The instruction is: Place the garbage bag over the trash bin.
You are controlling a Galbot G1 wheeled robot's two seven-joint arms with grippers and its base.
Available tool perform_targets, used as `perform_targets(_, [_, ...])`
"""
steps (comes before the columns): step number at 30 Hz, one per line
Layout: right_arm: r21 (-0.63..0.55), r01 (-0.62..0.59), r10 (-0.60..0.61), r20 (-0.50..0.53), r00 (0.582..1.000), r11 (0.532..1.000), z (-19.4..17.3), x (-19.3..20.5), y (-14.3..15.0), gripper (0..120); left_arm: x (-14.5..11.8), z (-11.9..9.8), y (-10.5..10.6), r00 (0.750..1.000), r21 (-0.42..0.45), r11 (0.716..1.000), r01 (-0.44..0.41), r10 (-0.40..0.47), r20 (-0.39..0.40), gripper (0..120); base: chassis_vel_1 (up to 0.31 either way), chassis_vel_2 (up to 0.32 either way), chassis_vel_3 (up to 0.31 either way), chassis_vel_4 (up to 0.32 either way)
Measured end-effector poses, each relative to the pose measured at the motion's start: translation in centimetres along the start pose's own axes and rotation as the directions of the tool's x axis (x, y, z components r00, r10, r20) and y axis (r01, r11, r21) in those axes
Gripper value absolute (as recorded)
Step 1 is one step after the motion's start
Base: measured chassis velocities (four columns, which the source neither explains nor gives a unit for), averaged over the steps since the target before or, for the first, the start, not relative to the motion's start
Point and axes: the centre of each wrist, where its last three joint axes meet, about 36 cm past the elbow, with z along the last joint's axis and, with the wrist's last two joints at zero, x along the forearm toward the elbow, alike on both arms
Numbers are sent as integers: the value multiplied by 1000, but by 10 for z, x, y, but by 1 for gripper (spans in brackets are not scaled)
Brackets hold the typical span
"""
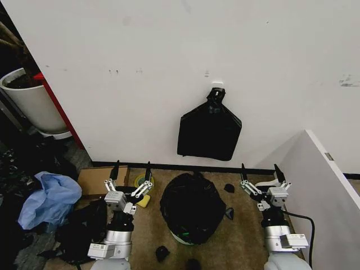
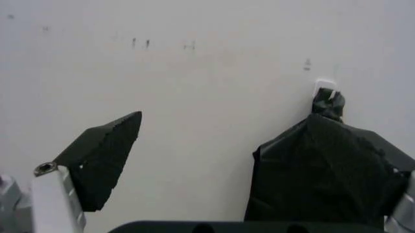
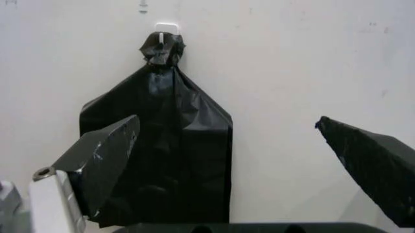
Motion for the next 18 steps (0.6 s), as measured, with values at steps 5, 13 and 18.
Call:
perform_targets(5, [-7, 6, -6, 0, 1000, 1000, 0, -1, 4, 100, 1, -10, -5, 999, 14, 1000, 23, -23, -44, 100, 0, 0, 0, 0])
perform_targets(13, [3, -2, 2, 5, 1000, 1000, 1, -3, 4, 100, 6, -8, -5, 998, 6, 1000, 24, -23, -52, 100, 0, 0, 0, 0])
perform_targets(18, [5, -1, 1, 3, 1000, 1000, 1, -3, 4, 100, 5, -9, -4, 999, 5, 1000, 24, -24, -45, 100, 0, 0, 0, 0])
